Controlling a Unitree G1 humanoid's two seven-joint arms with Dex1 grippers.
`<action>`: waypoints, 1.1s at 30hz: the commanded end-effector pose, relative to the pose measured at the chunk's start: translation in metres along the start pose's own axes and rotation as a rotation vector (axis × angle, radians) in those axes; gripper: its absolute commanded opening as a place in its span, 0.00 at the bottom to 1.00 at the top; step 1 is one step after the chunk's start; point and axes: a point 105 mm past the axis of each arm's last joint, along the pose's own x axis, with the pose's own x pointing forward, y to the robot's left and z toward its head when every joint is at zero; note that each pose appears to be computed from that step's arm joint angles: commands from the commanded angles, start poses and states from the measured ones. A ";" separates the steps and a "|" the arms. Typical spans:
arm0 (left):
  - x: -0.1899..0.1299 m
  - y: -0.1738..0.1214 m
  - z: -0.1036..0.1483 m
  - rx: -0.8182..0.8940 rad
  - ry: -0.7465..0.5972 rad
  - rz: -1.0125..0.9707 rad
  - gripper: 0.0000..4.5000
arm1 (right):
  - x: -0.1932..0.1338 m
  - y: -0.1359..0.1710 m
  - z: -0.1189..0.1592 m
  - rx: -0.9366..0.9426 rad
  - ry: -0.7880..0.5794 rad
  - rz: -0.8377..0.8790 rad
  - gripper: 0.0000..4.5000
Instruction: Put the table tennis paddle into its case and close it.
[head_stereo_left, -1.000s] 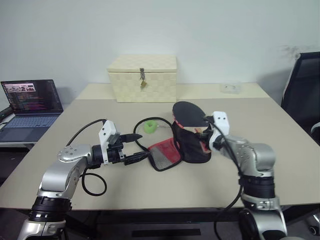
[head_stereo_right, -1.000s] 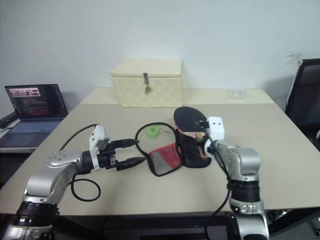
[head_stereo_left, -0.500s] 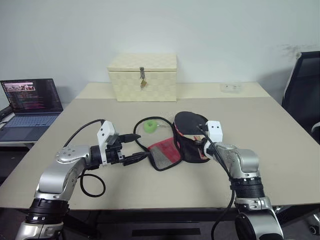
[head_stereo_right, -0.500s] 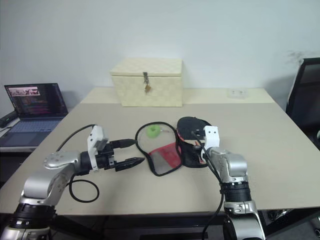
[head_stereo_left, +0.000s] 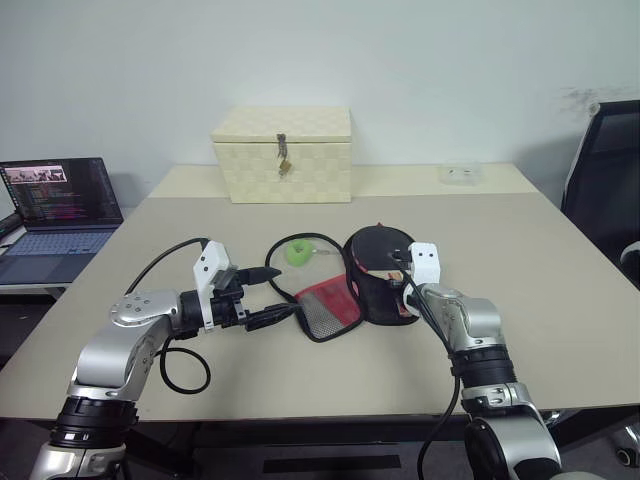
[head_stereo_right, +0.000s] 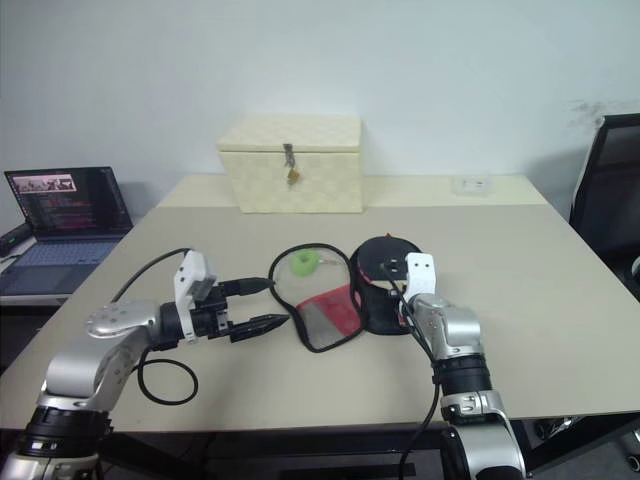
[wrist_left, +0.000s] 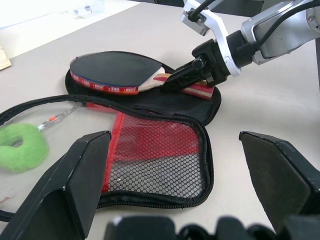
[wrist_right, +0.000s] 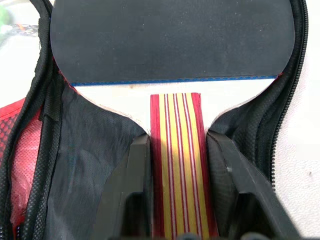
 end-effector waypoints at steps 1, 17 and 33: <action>-0.005 0.003 0.011 0.040 -0.021 0.022 1.00 | -0.011 0.016 0.023 -0.033 -0.092 0.051 0.68; -0.024 0.060 -0.054 0.041 0.210 0.326 0.64 | -0.122 0.023 0.040 -0.488 -0.156 0.592 1.00; 0.048 0.078 -0.081 0.007 0.267 0.310 0.01 | -0.141 0.024 0.049 -0.566 -0.186 0.669 1.00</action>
